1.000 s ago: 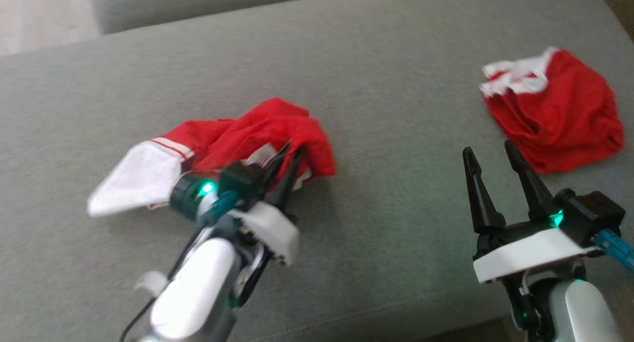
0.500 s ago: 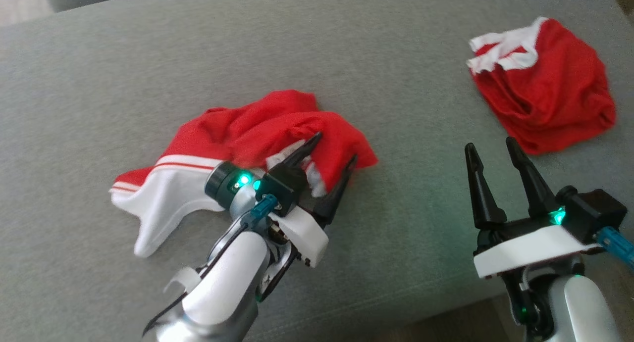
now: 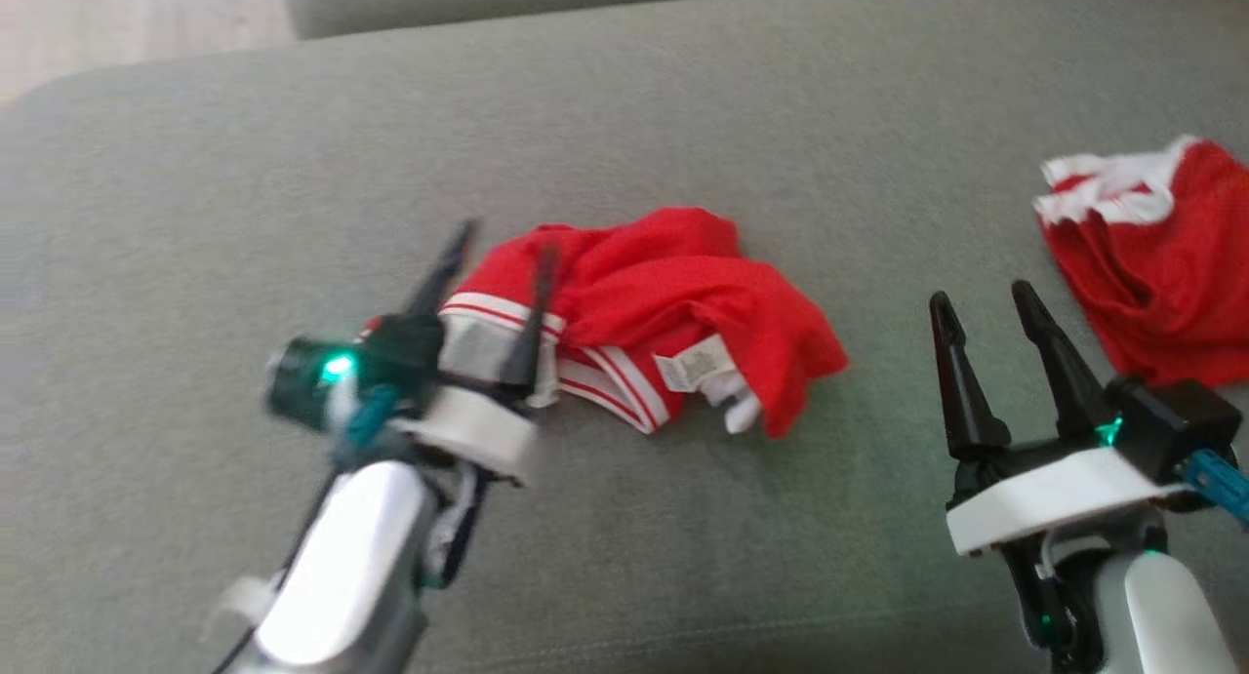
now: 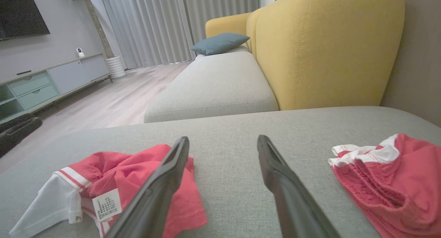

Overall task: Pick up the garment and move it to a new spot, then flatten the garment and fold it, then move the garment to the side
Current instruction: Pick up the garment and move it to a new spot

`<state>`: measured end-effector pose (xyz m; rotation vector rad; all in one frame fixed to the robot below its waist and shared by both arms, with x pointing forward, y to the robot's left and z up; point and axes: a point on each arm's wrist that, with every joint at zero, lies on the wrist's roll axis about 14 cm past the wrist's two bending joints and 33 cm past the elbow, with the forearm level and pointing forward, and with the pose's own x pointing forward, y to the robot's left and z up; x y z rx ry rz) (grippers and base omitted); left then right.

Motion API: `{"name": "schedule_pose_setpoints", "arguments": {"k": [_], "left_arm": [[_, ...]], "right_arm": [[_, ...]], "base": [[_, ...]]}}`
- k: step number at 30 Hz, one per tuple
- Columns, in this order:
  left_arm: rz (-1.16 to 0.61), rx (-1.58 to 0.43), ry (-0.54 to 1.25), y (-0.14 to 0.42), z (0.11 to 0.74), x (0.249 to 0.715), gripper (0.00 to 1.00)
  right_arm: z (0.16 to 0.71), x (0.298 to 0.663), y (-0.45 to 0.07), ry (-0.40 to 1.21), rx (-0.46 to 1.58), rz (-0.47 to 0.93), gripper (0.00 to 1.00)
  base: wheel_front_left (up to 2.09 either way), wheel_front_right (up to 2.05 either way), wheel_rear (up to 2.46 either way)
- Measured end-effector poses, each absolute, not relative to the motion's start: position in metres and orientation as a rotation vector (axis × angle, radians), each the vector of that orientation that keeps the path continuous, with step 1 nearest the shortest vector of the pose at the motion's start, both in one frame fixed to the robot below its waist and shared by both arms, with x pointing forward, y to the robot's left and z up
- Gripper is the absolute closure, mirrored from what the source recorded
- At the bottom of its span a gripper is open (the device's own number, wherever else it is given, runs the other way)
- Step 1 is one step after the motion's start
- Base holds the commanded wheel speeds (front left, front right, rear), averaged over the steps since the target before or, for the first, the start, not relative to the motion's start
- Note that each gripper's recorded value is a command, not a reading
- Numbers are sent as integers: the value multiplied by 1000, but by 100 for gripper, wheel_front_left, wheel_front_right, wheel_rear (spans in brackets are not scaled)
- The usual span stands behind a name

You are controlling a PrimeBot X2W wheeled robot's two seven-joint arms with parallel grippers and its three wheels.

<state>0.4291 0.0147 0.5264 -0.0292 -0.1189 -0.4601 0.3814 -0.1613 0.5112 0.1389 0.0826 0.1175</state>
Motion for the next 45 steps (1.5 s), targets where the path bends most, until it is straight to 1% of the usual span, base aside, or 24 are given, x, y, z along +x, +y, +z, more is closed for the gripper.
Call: {"name": "schedule_pose_setpoints", "arguments": {"k": [5,8,13,33,45], "left_arm": [[-255,-12,-115,84,527,428,0],[-163,0,-102,120,523,420,0],[-90,13,-57,154,509,399,0],[-112,14,-53,150,508,365,0],[-111,25,-52,151,509,363,0]], "right_arm": [[510,379,-149,98,132,155,0],[513,381,-144,93,124,173,0],[516,378,-140,91,114,184,0],[507,347,-145,133,102,169,0],[507,348,-144,139,102,175,0]], "base": [[0,0,0],[0,0,0],[0,0,0],[0,0,0],[0,0,0]]}}
